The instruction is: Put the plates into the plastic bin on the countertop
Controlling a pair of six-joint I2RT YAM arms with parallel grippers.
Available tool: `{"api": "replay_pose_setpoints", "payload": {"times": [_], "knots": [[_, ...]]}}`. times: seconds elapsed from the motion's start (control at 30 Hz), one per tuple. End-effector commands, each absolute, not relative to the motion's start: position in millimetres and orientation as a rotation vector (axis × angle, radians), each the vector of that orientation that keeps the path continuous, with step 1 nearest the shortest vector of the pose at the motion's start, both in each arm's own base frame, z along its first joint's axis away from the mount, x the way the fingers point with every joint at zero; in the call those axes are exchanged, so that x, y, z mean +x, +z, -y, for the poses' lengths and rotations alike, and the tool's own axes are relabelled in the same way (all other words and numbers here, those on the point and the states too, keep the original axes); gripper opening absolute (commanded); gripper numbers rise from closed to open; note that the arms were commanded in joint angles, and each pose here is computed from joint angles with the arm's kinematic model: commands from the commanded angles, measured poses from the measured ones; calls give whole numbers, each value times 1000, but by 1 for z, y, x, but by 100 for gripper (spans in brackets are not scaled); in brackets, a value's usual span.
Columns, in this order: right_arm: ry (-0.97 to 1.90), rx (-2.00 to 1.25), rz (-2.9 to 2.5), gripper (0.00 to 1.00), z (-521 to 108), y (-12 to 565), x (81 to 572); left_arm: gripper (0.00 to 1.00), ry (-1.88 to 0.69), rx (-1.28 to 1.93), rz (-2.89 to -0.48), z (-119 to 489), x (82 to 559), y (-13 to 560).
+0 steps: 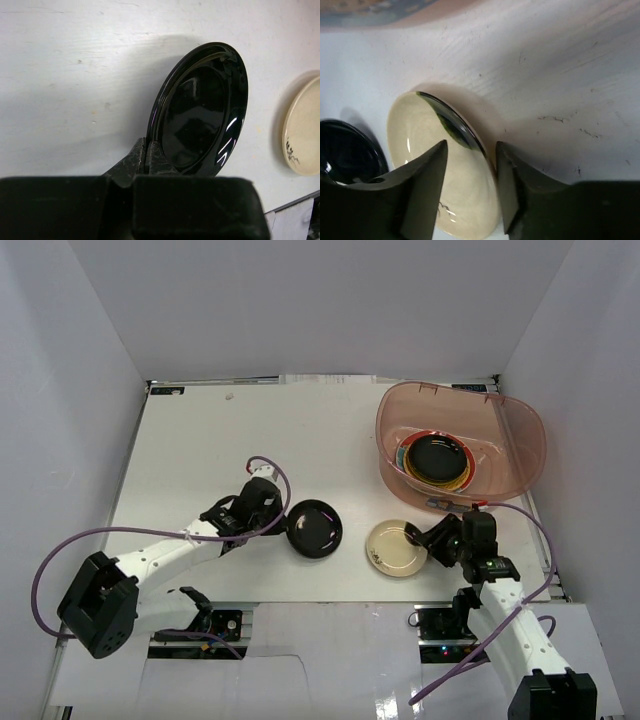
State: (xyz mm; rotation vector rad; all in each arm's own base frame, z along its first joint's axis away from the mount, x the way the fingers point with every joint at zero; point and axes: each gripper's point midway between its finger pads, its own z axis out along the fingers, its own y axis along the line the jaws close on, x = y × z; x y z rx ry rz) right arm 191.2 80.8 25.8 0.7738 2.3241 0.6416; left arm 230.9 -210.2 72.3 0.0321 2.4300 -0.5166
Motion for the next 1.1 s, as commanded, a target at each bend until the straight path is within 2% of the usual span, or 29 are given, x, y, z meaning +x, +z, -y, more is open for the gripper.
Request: {"api": "replay_pose_setpoints", "payload": {"times": [0.0,0.03,0.17,0.2,0.3,0.47,0.8,1.0,1.07], "knots": [[611,720,-2545,47,-85,-8,148,0,-564,-41,-2387,204,238,86],[614,709,-2550,41,-86,-8,148,0,-589,-53,-2378,203,239,90],[634,670,-2553,30,-89,-7,148,0,-670,-97,-2361,202,241,95],[637,663,-2555,22,-90,-7,148,0,-705,-93,-2368,204,239,96],[672,622,-2568,8,-96,-5,146,0,-761,-114,-2368,202,240,97],[742,502,-2509,8,-114,24,158,0,-820,-166,-2311,194,248,113],[890,187,-2188,8,-164,178,198,0,-794,-307,-2213,162,261,129],[850,123,-1924,8,-170,280,246,0,-806,-296,-2200,162,266,139],[701,164,-1844,8,-155,305,276,0,-844,-275,-2192,168,267,145]]}}
